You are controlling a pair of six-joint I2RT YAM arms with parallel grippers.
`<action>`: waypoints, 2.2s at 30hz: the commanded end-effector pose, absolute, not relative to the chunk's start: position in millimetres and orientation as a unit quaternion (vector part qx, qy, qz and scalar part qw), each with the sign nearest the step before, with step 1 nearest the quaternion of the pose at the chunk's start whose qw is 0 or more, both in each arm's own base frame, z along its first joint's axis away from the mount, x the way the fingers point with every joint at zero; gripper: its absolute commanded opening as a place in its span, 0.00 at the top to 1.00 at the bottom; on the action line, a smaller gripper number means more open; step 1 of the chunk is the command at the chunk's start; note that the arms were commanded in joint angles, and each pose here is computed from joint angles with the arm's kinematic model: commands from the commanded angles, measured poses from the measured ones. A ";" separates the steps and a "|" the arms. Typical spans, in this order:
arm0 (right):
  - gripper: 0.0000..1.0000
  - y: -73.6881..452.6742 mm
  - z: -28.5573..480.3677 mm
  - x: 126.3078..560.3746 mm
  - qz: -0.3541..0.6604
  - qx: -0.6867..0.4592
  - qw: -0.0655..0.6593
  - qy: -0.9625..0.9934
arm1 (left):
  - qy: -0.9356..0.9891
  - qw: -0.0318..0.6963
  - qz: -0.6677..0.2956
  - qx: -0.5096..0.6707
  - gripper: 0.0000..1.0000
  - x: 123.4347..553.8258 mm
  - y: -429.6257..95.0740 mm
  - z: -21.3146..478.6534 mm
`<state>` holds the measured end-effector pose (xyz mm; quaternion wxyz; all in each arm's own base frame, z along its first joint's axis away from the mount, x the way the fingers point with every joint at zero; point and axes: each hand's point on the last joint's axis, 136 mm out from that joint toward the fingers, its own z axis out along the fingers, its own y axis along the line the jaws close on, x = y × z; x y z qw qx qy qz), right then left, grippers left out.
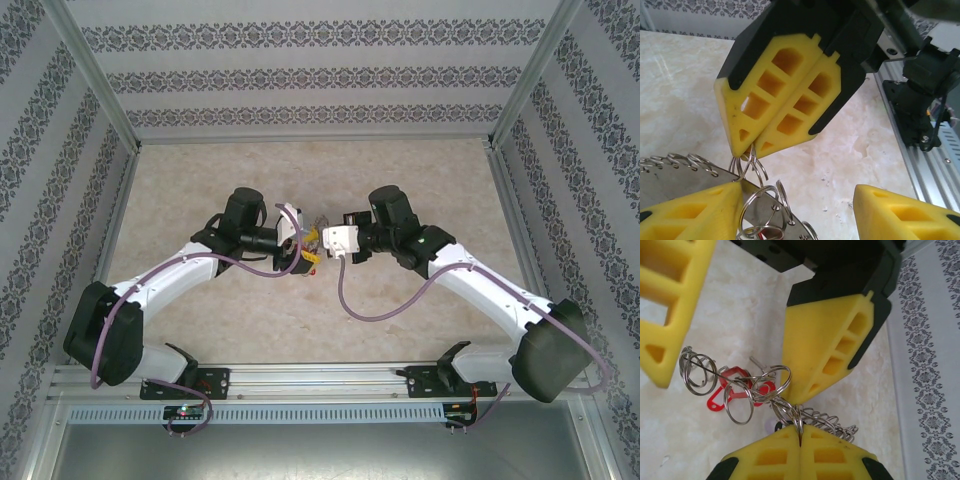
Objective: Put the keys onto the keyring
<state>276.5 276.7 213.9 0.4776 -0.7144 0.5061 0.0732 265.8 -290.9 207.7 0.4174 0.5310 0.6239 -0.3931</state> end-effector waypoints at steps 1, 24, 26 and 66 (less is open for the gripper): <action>1.00 291.0 231.1 278.8 0.105 -0.694 0.516 0.491 | 0.614 0.444 -0.363 0.543 0.42 275.7 -295.8 205.7; 1.00 289.3 219.8 284.5 0.145 -0.671 0.505 0.524 | 0.633 0.454 -0.301 0.550 1.00 286.8 -285.7 198.4; 1.00 288.8 219.7 284.6 0.148 -0.669 0.505 0.525 | 0.633 0.453 -0.302 0.551 1.00 286.0 -285.8 198.8; 0.80 264.7 215.5 257.7 0.312 -0.584 0.474 0.581 | 0.647 0.469 -0.342 0.495 1.00 304.5 -285.7 211.8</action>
